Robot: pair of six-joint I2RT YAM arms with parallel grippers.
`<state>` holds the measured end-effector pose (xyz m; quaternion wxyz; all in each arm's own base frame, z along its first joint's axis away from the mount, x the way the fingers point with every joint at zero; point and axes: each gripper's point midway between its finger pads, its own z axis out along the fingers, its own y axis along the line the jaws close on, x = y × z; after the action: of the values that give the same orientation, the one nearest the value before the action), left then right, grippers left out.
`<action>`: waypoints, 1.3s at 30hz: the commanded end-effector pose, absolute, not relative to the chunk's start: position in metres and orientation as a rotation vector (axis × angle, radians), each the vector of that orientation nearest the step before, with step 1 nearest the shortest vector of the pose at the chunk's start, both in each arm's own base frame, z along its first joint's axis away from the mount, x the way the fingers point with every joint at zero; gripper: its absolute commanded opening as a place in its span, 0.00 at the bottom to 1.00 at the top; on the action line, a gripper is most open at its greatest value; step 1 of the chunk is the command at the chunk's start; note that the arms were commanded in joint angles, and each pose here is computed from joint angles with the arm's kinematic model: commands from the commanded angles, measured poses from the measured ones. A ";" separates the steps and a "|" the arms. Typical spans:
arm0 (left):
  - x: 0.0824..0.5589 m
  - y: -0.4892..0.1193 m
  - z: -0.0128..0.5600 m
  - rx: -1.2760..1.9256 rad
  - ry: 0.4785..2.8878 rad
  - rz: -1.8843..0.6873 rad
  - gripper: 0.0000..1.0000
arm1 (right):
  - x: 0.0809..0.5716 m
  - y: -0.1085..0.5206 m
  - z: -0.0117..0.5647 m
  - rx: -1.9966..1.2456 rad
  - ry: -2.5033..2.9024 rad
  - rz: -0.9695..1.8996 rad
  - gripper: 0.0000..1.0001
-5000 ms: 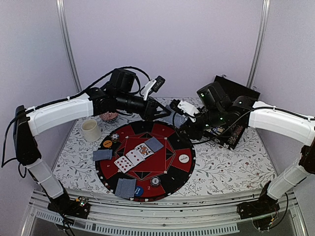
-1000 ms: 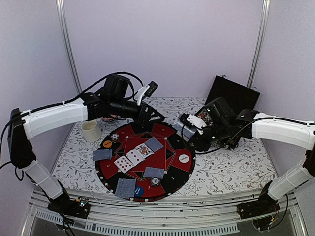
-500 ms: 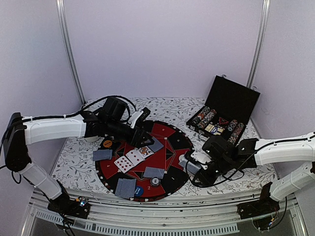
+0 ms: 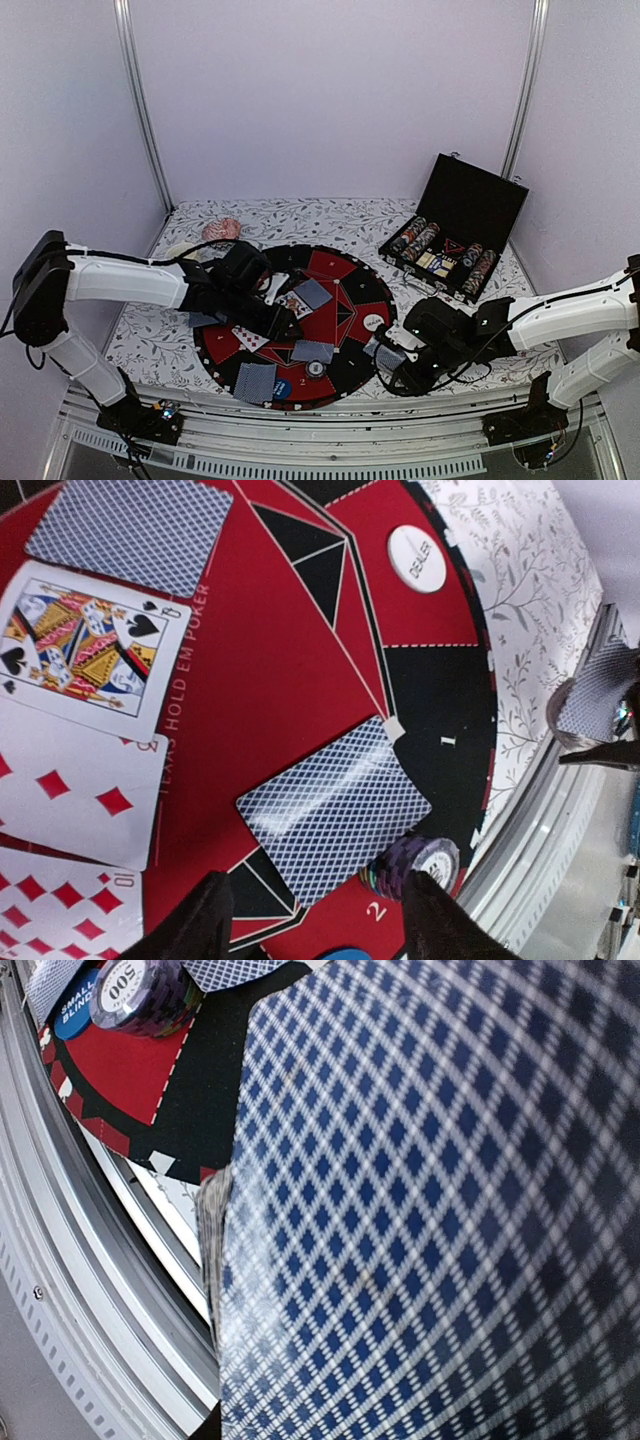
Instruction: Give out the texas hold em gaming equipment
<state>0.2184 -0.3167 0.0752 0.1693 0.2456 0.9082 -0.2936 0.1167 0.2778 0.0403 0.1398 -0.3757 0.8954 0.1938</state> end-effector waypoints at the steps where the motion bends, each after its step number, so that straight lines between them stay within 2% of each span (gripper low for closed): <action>1: 0.224 -0.333 0.062 0.704 2.607 -0.787 0.56 | 0.119 0.281 0.040 -1.081 2.566 0.558 0.37; 11: 0.240 -0.334 0.034 0.734 2.663 -0.509 0.54 | 0.118 0.283 0.041 -1.088 2.555 0.570 0.37; 21: 0.215 -0.339 0.020 0.838 2.712 -0.548 0.50 | 0.117 0.281 0.042 -1.092 2.554 0.569 0.37; 25: 0.228 -0.340 0.048 0.832 2.606 -0.504 0.56 | 0.116 0.282 0.043 -1.095 2.549 0.577 0.37; 31: 0.247 -0.322 0.091 0.871 2.439 -0.348 0.58 | 0.116 0.283 0.046 -1.102 2.535 0.588 0.37; 35: 0.223 -0.310 0.108 1.177 2.224 -0.342 0.59 | 0.116 0.284 0.049 -1.110 2.522 0.601 0.37; 39: 0.199 -0.299 0.111 1.515 1.825 -0.240 0.60 | 0.115 0.285 0.050 -1.114 2.517 0.612 0.37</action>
<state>0.2237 -0.3072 0.1189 0.3175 0.4214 0.8369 -0.1457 0.1158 0.2806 0.0425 0.1468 -0.3838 0.8896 0.1993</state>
